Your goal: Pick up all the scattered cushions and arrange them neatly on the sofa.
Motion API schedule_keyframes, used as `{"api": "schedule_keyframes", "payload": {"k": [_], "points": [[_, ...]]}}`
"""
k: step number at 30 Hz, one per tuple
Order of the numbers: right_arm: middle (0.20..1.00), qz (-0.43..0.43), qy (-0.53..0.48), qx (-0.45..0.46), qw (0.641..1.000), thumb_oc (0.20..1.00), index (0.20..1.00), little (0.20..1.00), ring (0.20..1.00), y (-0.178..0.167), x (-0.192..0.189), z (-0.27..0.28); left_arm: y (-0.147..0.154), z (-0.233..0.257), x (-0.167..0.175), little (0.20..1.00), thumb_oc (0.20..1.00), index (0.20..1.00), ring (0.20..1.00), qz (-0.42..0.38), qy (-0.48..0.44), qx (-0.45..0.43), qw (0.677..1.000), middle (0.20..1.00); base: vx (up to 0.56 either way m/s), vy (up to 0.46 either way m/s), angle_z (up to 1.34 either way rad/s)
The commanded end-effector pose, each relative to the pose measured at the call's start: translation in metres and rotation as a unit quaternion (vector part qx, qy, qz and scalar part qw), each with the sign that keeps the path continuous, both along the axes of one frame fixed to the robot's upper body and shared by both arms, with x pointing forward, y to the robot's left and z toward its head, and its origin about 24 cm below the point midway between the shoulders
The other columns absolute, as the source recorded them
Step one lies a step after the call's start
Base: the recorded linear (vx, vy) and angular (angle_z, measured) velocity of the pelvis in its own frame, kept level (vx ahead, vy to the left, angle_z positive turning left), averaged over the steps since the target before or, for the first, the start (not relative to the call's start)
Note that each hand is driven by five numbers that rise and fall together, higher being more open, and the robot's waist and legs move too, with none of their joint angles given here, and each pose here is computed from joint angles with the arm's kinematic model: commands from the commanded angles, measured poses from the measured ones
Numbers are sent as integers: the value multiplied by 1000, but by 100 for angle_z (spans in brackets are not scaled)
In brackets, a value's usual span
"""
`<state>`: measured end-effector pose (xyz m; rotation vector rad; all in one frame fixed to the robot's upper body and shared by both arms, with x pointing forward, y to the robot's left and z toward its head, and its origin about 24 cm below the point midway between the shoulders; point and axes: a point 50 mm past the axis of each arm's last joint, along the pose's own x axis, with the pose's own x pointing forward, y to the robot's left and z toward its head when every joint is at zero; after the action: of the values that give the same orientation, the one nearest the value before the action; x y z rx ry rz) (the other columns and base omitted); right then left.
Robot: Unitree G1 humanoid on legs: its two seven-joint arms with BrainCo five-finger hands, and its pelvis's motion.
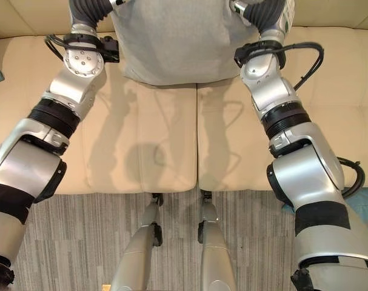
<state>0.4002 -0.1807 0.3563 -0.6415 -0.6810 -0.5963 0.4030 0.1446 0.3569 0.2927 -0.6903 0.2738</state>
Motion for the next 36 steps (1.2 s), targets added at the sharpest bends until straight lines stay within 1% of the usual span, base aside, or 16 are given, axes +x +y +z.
{"api": "schedule_keyframes", "payload": {"k": [1,2,8,14,18,24,25,27,28,30,31,32,33,34,35,36], "points": [[1000,-8,-23,-48,999,1000,1000,1000,1000,10,-6,29,-4,34,-9,1000,1000,1000,1000,17,-50,14,999,1000,18,-31,0],[1000,-8,-24,-48,999,1000,1000,1000,1000,10,-6,30,-4,35,-9,1000,1000,1000,1000,17,-50,13,999,1000,0,0,0],[1000,-39,-13,-41,998,1000,1000,1000,1000,-26,-13,45,53,42,-16,1000,1000,1000,1000,54,-55,-30,997,1000,5,-4,0],[1000,-103,14,-45,994,1000,1000,1000,1000,-89,-27,36,111,28,-28,1000,1000,1000,1000,109,-47,-25,993,1000,3,-2,1],[1000,-103,26,-57,993,1000,1000,1000,1000,-104,-32,20,121,12,-33,1000,1000,1000,1000,99,-49,-18,994,1000,6,-10,3],[1000,-50,130,-30,990,1000,1000,1000,1000,-135,-44,-95,128,-99,-47,1000,1000,1000,1000,37,29,-27,999,1000,45,-47,9],[1000,-30,207,-21,978,1000,1000,1000,1000,-145,-65,-163,134,-165,-68,1000,1000,1000,1000,24,112,-12,993,1000,136,-64,9],[1000,-27,275,-24,961,1000,1000,1000,1000,-151,-87,-211,135,-212,-89,1000,1000,1000,1000,12,179,-13,984,1000,106,-45,14],[1000,-22,305,-13,952,1000,1000,1000,1000,-152,-97,-232,134,-238,-99,1000,1000,1000,1000,11,214,-23,977,1000,103,-50,17],[1000,-17,425,22,905,1000,1000,1000,1000,-156,-142,-308,144,-328,-150,1000,1000,1000,1000,18,386,-23,922,1000,145,-53,7],[1000,-19,457,33,889,1000,1000,1000,1000,-157,-154,-327,145,-346,-163,1000,1000,1000,1000,18,424,-14,905,1000,116,-38,15],[1000,-19,516,72,853,1000,1000,1000,1000,-150,-179,-368,146,-398,-199,1000,1000,1000,1000,38,524,-29,851,1000,66,-26,17],[1000,-19,516,72,853,1000,1000,1000,1000,-150,-179,-368,145,-398,-199,1000,1000,1000,1000,37,524,-29,851,1000,27,-18,15],[1000,-17,537,77,840,1000,1000,1000,1000,-146,-187,-381,144,-413,-211,1000,1000,1000,1000,41,556,-14,830,1000,-17,-23,7],[1000,-23,601,104,792,1000,1000,1000,1000,-137,-214,-418,137,-458,-253,1000,1000,1000,1000,64,646,-52,759,1000,-17,-23,5],[1000,-23,601,104,792,1000,1000,1000,1000,-137,-214,-418,137,-458,-252,1000,1000,1000,1000,64,646,-52,759,1000,-33,-32,2]]}}
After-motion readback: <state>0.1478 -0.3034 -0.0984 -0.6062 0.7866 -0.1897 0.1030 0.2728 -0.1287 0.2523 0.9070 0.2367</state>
